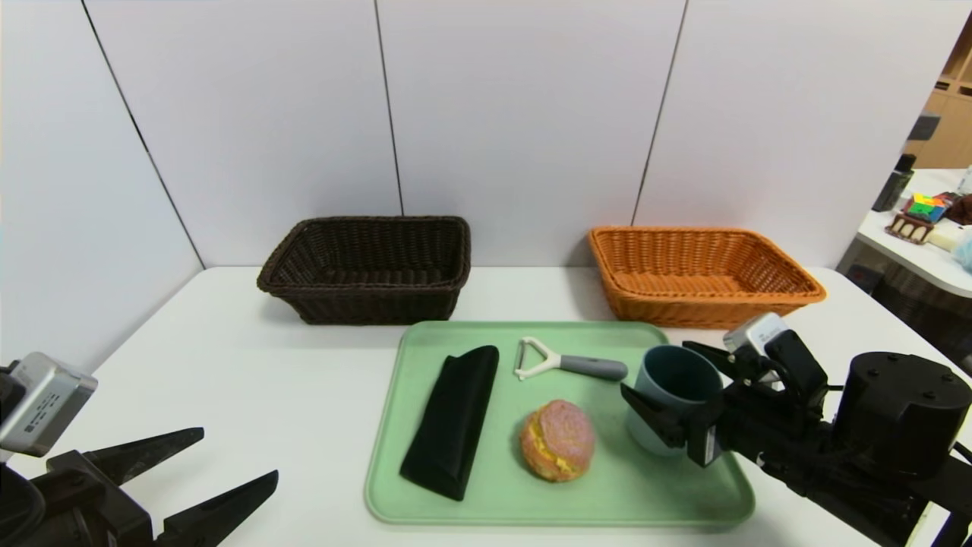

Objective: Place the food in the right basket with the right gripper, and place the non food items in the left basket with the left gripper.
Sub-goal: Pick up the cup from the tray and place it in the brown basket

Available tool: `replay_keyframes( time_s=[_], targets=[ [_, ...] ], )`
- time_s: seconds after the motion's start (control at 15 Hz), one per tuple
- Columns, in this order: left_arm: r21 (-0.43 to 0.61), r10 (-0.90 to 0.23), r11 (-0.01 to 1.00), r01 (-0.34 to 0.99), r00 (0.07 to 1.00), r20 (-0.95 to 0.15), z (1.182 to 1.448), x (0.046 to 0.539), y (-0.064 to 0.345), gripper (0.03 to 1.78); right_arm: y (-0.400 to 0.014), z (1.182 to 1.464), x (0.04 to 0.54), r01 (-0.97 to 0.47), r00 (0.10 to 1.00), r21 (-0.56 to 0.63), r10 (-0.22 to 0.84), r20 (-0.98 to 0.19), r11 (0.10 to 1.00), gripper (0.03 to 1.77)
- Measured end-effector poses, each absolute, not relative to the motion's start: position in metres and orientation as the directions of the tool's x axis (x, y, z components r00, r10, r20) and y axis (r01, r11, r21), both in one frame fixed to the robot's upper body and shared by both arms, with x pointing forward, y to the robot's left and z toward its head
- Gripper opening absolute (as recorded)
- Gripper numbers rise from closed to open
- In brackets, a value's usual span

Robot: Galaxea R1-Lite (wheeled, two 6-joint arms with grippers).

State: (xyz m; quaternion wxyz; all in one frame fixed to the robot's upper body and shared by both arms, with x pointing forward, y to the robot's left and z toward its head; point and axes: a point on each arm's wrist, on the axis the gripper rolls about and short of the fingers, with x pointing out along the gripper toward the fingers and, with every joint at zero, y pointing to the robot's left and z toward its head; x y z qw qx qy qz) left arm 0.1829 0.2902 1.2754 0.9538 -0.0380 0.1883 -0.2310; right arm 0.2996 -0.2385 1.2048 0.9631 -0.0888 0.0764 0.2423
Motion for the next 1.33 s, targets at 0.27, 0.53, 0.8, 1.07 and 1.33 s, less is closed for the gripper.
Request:
replay_keyframes(
  time_s=[0.27,0.53,0.8,1.07,1.33],
  targets=[
    [-0.158,-0.455,0.89,0.427,0.821,-0.345,1.274,0.183,0.29,1.69,-0.238,1.204,0.3,-0.481,0.87,-0.137,0.453,-0.194,0.866,1.19],
    [-0.159,-0.456,0.89,0.428,0.821,-0.345,1.274,0.183,0.29,1.69,-0.239,1.205,0.298,-0.482,0.87,-0.143,0.453,-0.192,0.865,1.16],
    [-0.158,-0.454,0.891,0.426,0.82,-0.347,1.274,0.182,0.29,1.69,-0.238,1.213,0.296,-0.482,0.874,-0.168,0.459,-0.158,0.86,1.16],
    [-0.156,-0.454,0.891,0.427,0.82,-0.348,1.273,0.182,0.29,1.69,-0.236,1.23,0.297,-0.471,0.882,-0.216,0.462,-0.091,0.855,1.16],
    [-0.156,-0.456,0.89,0.429,0.822,-0.341,1.276,0.183,0.29,1.69,-0.231,1.264,0.303,-0.469,0.882,-0.22,0.467,-0.066,0.855,1.16]
  ],
)
